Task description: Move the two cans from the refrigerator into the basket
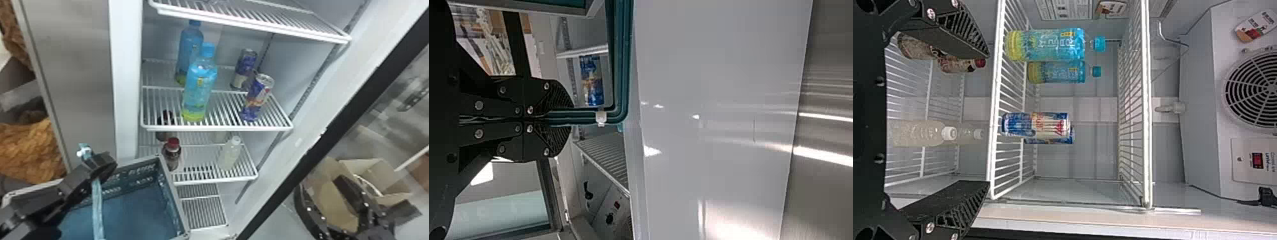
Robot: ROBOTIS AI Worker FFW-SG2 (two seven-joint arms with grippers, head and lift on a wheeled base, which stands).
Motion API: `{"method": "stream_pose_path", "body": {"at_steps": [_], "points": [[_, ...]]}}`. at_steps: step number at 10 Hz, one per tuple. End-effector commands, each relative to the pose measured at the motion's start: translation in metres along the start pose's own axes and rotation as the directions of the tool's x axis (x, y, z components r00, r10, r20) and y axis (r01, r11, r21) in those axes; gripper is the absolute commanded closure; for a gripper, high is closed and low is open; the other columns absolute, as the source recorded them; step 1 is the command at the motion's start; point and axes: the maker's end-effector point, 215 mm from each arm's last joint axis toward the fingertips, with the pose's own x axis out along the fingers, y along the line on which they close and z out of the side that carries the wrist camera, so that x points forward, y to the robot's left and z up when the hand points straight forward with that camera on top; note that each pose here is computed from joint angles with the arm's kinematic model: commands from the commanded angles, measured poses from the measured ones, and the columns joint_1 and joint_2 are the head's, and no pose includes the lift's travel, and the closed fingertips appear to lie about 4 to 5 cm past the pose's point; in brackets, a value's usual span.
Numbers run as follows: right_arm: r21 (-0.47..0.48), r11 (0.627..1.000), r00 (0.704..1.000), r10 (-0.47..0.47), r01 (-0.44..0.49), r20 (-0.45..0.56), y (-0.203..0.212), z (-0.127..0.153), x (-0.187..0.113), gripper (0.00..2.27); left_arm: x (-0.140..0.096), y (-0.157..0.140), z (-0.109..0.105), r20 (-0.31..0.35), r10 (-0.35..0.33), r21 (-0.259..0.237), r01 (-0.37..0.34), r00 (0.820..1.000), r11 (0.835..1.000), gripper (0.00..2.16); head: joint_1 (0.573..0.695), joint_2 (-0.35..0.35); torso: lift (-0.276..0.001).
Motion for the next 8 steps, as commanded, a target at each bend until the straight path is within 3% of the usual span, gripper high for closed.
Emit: {"method": "stream_pose_path", "body": {"at_steps": [1,8], "points": [[0.004,1.000,1.000,-0.003,0.003,0.004,-0.0012,-0.0001,0.0011,0.14,-0.0002,0.0003,-0.0008,0.000,0.000,-0.002,0.000,1.000,1.000,1.20,0.695,-0.350,-0.035],[0.024,1.000,1.000,-0.008,0.007,0.025,-0.0020,-0.0031,0.0106,0.14,-0.0011,0.0004,-0.0006,0.004,-0.001,-0.004,0.001,1.000,1.000,1.20,0.695,-0.350,-0.035]]}}
